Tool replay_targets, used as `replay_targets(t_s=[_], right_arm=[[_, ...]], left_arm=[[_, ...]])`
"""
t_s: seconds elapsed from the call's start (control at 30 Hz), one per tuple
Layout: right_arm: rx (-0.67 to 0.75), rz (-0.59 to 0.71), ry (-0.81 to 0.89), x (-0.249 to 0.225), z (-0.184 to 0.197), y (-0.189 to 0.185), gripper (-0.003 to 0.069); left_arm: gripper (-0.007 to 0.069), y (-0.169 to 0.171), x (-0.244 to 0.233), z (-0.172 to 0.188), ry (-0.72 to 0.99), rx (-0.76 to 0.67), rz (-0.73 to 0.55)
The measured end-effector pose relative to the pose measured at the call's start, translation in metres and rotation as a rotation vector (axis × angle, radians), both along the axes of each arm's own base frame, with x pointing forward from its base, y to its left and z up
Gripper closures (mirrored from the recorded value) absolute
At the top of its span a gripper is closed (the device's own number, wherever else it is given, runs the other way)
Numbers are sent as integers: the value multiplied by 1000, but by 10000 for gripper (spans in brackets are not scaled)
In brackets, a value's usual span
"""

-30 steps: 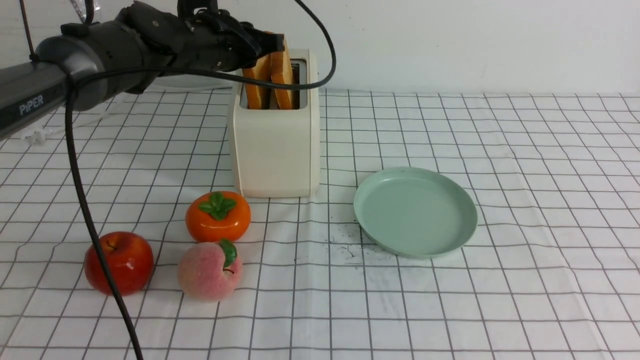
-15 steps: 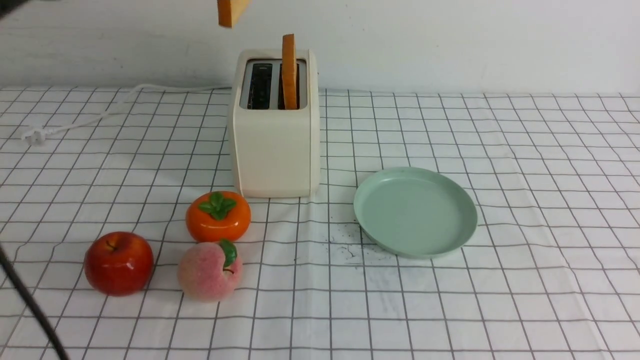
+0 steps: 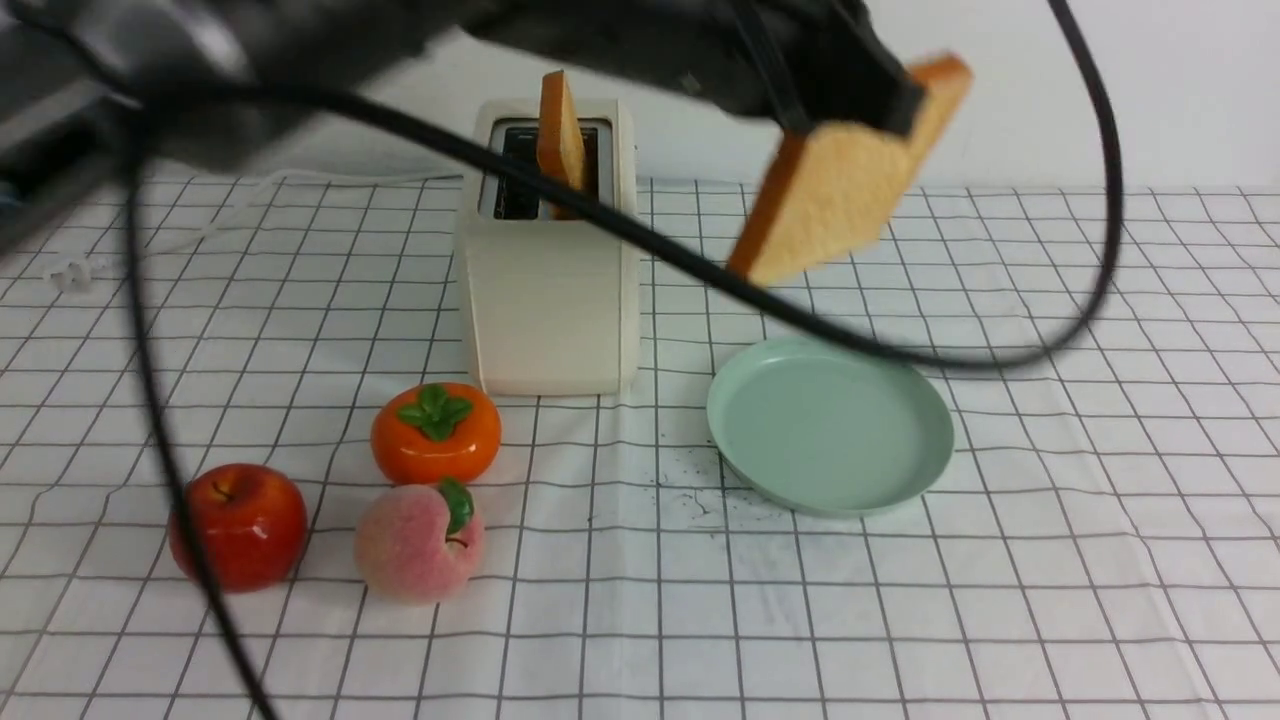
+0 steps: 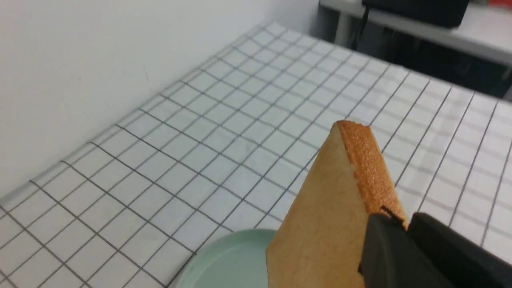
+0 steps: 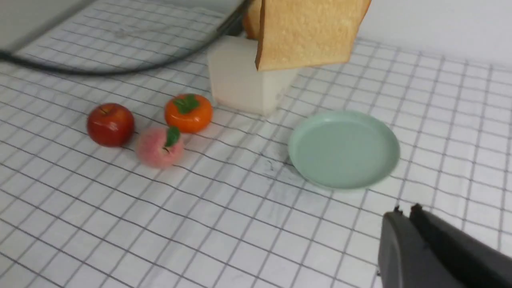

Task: Take toasted bread from bread machine on white checkered table place on plate.
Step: 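Place the slice of bread on the plate with the left gripper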

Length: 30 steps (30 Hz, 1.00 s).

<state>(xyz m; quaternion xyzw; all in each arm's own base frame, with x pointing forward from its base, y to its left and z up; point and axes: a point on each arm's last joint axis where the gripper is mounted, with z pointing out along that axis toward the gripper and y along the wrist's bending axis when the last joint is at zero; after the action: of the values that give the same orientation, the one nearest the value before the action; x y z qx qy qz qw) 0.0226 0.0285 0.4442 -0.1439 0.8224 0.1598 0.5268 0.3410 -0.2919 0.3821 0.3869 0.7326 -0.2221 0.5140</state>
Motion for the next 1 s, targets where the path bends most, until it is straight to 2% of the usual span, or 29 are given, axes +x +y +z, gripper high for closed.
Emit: replay_targets(t_s=[0.13, 0.27, 0.5, 0.67, 0.83, 0.9, 1.0], right_arm=[[-27, -37, 32, -11, -5, -6, 627], [-35, -41, 55, -12, -7, -7, 627], [-36, -42, 54, -12, -7, -7, 626], [-36, -42, 54, -12, -7, -7, 626], [-36, -44, 51, -12, -7, -7, 624], [-37, -45, 51, -12, -7, -7, 624], [-37, -45, 51, -12, -7, -7, 624]], left_arm=[[598, -40, 17, -64, -55, 105, -8], [598, -58, 30, -106, -73, 130, 6], [598, -64, 40, -135, -95, 148, 23], [581, -67, 34, -143, -65, 221, -27], [437, -67, 32, -150, -34, 262, -52], [297, -66, 30, -155, 4, 297, -73], [152, -65, 26, -158, 59, 327, -91]])
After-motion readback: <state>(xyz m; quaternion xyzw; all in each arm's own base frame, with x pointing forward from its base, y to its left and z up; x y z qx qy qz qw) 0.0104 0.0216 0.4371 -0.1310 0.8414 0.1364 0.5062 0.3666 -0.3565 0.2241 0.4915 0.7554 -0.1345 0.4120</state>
